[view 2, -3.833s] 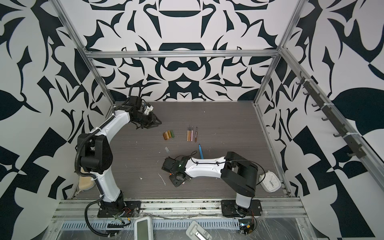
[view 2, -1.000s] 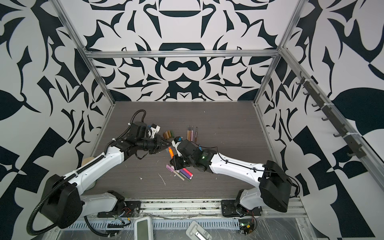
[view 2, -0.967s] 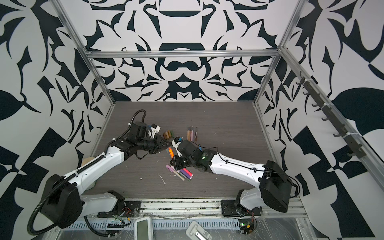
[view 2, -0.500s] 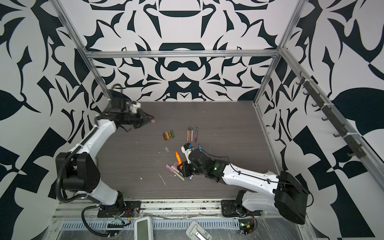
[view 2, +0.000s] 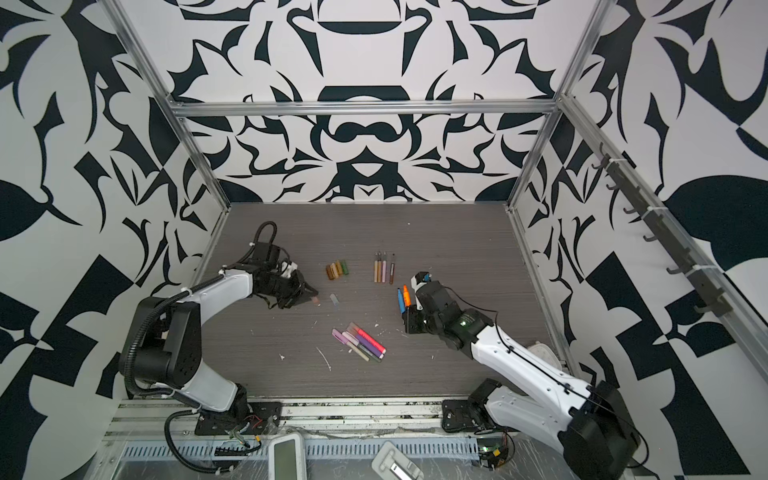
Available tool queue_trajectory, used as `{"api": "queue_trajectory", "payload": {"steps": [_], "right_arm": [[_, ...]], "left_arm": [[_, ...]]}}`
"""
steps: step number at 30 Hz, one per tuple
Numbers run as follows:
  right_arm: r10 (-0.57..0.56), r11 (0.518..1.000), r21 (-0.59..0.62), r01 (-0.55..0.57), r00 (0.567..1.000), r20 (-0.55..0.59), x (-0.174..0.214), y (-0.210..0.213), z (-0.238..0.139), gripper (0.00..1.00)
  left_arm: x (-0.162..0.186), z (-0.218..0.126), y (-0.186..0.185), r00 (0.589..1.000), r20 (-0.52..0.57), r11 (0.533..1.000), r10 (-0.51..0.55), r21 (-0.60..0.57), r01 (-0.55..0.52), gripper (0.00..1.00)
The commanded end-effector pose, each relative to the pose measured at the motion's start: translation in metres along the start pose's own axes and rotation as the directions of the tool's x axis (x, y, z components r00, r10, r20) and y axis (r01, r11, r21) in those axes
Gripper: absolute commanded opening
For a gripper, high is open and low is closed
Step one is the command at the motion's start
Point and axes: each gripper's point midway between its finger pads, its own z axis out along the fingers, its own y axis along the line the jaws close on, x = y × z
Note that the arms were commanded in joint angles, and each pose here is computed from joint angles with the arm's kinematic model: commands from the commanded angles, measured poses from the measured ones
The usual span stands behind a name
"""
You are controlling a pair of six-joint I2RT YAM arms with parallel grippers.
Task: Open the pen caps
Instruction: 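Pull the cap off with the left gripper while the right draws the highlighter back, then lay the highlighter by the blue marker with right gripper while left sets cap down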
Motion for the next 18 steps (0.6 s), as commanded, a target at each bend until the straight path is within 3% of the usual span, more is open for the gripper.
{"api": "queue_trajectory", "payload": {"steps": [1, 12, 18], "right_arm": [[-0.043, 0.999, -0.015, 0.042, 0.999, -0.024, -0.013, -0.003, 0.006, 0.0], [0.056, 0.998, -0.017, -0.059, 0.99, -0.132, -0.02, -0.035, 0.059, 0.0], [0.083, 0.994, -0.053, -0.092, 0.986, -0.146, -0.022, -0.034, 0.068, 0.02]], "left_arm": [[-0.011, 0.003, -0.007, 0.998, 0.065, 0.999, 0.021, 0.033, -0.023, 0.0], [-0.01, 0.044, -0.002, 1.0, -0.01, 1.0, 0.015, -0.011, -0.015, 0.06], [-0.014, 0.049, -0.003, 1.0, -0.008, 1.0, 0.017, -0.015, -0.017, 0.09]]}}
